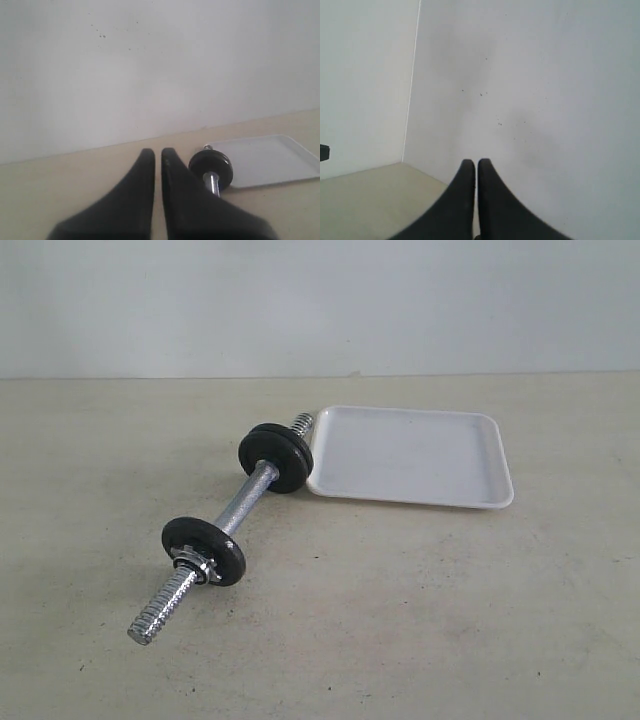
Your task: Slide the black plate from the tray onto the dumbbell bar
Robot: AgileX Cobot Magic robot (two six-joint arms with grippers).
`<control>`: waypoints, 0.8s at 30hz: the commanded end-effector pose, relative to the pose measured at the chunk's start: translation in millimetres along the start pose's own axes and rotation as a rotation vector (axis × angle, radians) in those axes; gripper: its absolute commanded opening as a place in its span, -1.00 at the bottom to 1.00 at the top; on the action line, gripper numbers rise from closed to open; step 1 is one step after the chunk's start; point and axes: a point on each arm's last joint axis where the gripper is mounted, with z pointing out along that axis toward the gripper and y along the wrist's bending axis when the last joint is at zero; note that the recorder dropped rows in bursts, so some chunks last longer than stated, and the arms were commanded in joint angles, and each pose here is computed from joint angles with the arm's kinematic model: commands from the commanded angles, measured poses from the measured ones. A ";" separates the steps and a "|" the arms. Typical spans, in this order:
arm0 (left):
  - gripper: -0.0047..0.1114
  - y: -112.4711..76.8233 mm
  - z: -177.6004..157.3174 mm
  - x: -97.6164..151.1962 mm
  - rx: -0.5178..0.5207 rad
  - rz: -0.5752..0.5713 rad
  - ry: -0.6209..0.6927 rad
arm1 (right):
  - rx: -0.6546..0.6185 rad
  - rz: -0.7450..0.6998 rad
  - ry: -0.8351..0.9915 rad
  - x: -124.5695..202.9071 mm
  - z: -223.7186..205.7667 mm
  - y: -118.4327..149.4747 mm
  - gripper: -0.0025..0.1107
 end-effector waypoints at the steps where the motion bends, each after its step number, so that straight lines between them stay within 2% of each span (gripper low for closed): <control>1: -0.84 2.2 3.2 4.5 -0.016 -0.079 -0.035 | 0.052 0.048 -0.001 32.6 11.5 -12.4 -0.96; 5: -0.84 -1.5 8.3 16.6 0.060 -0.183 -0.037 | 0.173 0.203 -0.015 60.4 17.0 -28.0 -0.96; 9: -0.84 -7.0 9.9 19.8 0.135 -0.305 -0.052 | 0.255 0.252 -0.047 63.8 16.3 -36.2 -0.96; 10: -0.84 -12.0 9.2 21.1 0.189 -0.328 -0.028 | 0.286 0.234 -0.056 63.1 15.5 -39.0 -0.96; 13: -0.84 -15.8 8.5 23.2 0.227 -0.323 0.002 | 0.351 0.197 -0.075 61.5 13.5 -44.7 -0.96; 24: -0.84 -15.3 8.6 22.9 0.222 -0.323 -0.002 | 0.347 0.202 -0.077 60.9 13.6 -44.3 -0.96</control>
